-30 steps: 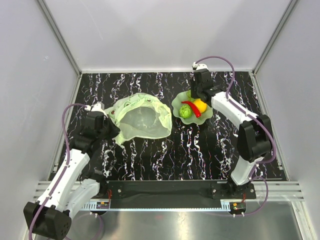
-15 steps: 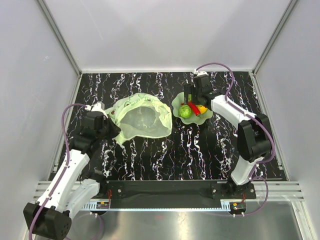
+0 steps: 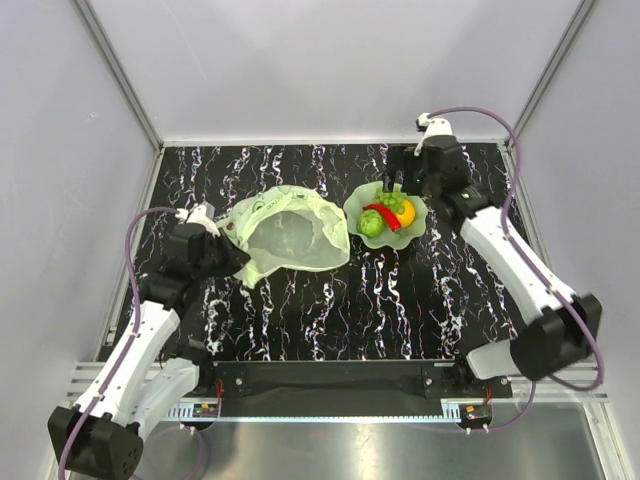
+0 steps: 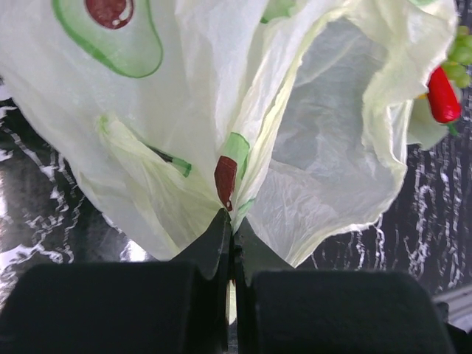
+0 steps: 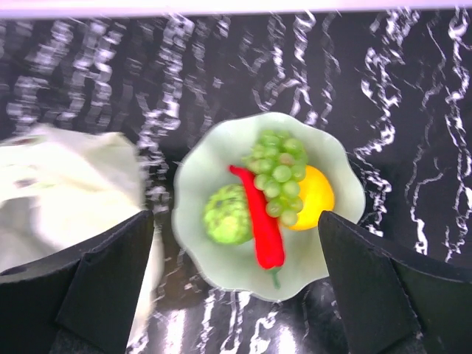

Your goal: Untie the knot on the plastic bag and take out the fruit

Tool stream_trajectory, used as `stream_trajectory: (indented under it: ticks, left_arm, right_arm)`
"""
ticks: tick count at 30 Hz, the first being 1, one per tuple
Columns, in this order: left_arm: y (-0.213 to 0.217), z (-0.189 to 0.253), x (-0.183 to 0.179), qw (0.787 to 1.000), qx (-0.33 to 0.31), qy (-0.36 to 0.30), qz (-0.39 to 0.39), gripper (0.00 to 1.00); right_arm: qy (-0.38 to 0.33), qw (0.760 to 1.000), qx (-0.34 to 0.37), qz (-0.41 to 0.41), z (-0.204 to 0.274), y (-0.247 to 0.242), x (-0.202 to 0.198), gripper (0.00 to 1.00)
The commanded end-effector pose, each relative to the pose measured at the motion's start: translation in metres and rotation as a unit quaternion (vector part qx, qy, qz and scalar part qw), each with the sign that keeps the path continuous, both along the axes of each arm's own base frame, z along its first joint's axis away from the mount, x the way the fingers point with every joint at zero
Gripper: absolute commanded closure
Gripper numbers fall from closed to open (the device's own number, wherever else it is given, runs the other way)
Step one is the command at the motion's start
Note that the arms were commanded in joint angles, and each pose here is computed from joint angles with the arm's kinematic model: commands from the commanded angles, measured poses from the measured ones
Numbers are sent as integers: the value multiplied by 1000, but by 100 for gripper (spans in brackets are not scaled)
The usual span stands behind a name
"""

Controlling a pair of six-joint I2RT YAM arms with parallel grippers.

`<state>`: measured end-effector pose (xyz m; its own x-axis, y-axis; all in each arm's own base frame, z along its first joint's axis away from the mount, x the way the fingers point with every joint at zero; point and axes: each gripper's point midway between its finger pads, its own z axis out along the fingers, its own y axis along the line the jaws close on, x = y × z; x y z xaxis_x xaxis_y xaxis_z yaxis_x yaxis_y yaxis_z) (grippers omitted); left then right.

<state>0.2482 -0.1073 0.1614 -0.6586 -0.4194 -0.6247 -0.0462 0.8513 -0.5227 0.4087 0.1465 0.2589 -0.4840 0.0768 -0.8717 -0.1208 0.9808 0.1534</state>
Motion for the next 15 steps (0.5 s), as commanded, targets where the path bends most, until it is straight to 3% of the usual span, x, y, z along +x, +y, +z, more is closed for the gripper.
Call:
stream_trajectory:
  ticks: [1,6,9,10,11,13,14,15]
  left_arm:
    - [-20,35,12,995,-42,-73,-46,100]
    - [-8,57,32,994,2,-106,-27,97]
    - [-11,54,34,994,17,-97,-53,82]
    - [-15,56,34,992,14,-104,-67,75]
    - [-18,56,33,991,13,-107,-79,60]
    - [-26,63,28,986,1,-128,-103,42]
    - [-27,66,26,985,-2,-135,-107,34]
    - [-28,73,22,982,-4,-150,-116,10]
  right_arm:
    - [-31,998,47,39,47,7,-28,0]
    - [-32,986,113,118,60,24,-82,0]
    - [-14,974,147,170,56,35,-118,0]
    - [-5,973,152,173,52,34,-125,0]
    - [-13,969,166,182,61,33,-140,0]
    - [-20,966,178,188,60,31,-155,0]
    - [-50,961,191,191,76,26,-170,0]
    - [-61,960,196,192,80,23,-177,0]
